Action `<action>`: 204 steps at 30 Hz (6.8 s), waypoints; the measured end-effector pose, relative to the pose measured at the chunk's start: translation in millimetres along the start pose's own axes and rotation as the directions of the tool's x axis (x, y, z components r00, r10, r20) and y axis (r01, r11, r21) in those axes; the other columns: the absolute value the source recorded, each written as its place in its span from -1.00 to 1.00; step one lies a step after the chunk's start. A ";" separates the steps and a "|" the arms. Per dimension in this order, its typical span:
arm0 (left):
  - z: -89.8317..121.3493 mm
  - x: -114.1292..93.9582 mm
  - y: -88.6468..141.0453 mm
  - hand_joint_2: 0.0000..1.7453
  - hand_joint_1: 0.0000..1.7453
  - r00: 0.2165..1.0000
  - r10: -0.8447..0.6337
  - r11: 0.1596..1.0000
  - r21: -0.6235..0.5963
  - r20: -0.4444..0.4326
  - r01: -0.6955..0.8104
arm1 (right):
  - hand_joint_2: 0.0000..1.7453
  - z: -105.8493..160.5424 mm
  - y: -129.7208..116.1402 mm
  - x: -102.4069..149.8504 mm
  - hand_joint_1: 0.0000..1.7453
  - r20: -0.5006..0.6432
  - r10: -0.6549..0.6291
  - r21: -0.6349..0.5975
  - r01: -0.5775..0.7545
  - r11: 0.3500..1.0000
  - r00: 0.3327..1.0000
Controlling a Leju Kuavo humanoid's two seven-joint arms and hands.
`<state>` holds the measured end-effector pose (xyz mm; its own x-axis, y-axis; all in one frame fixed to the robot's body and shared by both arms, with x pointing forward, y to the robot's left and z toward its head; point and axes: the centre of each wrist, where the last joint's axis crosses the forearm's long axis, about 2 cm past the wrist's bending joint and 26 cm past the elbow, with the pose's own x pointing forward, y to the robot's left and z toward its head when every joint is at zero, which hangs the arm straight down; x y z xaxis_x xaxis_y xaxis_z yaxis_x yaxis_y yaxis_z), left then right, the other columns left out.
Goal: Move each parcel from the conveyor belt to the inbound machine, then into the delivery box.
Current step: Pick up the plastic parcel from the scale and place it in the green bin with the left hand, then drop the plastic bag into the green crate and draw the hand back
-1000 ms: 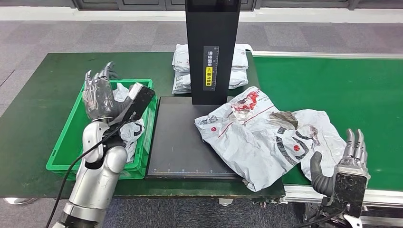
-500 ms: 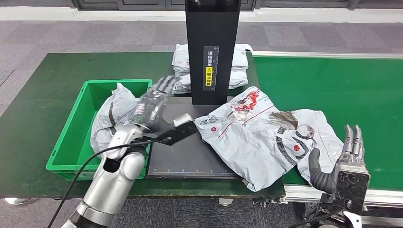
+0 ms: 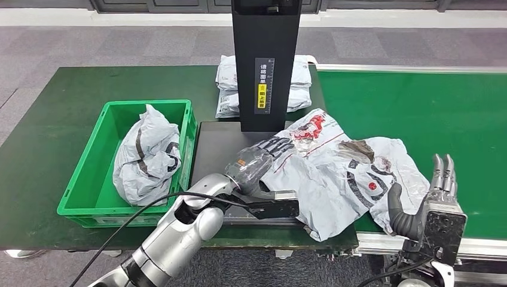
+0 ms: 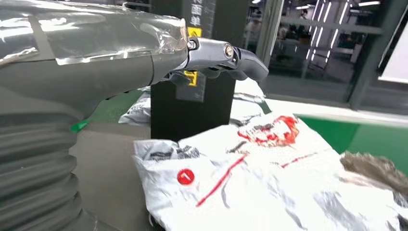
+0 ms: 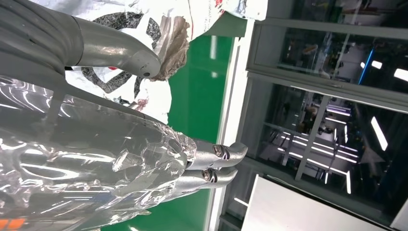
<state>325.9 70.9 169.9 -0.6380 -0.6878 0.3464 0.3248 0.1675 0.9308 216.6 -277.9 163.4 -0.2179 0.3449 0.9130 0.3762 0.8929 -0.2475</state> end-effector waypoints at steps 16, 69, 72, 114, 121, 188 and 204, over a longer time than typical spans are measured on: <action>-25.9 26.5 -38.2 1.00 -1.00 0.985 -0.146 0.953 -0.256 0.087 0.164 | 1.00 -6.4 3.5 -0.5 -1.00 0.006 -0.008 0.029 0.008 1.000 1.000; -32.9 14.1 -69.4 1.00 1.00 0.984 -0.086 0.966 -0.256 -0.158 0.043 | 1.00 -23.2 23.3 -26.4 -1.00 -0.064 -0.031 0.067 0.035 0.997 0.997; -34.2 3.5 -57.4 1.00 1.00 0.980 -0.041 0.980 -0.199 -0.194 0.002 | 1.00 -23.0 23.3 -26.6 -1.00 -0.065 -0.025 0.068 0.029 0.997 0.998; 68.1 -120.1 184.1 1.00 1.00 0.838 0.093 0.605 0.699 -0.538 0.382 | 1.00 2.9 3.8 -38.2 -1.00 -0.145 0.053 0.064 -0.044 0.997 0.988; 76.3 -126.4 189.9 1.00 1.00 0.814 0.096 0.585 0.694 -0.573 0.419 | 1.00 3.8 3.7 -38.0 -1.00 -0.146 0.053 0.066 -0.044 0.997 0.988; 113.2 -175.0 15.7 -1.00 -1.00 0.884 0.053 0.994 -0.057 -0.465 -0.089 | 1.00 21.2 -17.6 -52.2 -1.00 -0.213 0.065 0.078 -0.049 0.996 0.975; 161.1 -206.2 33.1 -1.00 -1.00 0.591 0.126 0.958 0.253 -0.797 0.137 | 1.00 20.8 -17.8 -51.5 -1.00 -0.238 0.094 0.080 -0.077 0.994 0.967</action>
<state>355.7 332.0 148.1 0.2201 -0.9482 0.2291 0.0468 0.2449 0.9684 202.4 -305.5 114.0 0.0387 0.3488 0.9364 0.3183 0.8840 -0.3425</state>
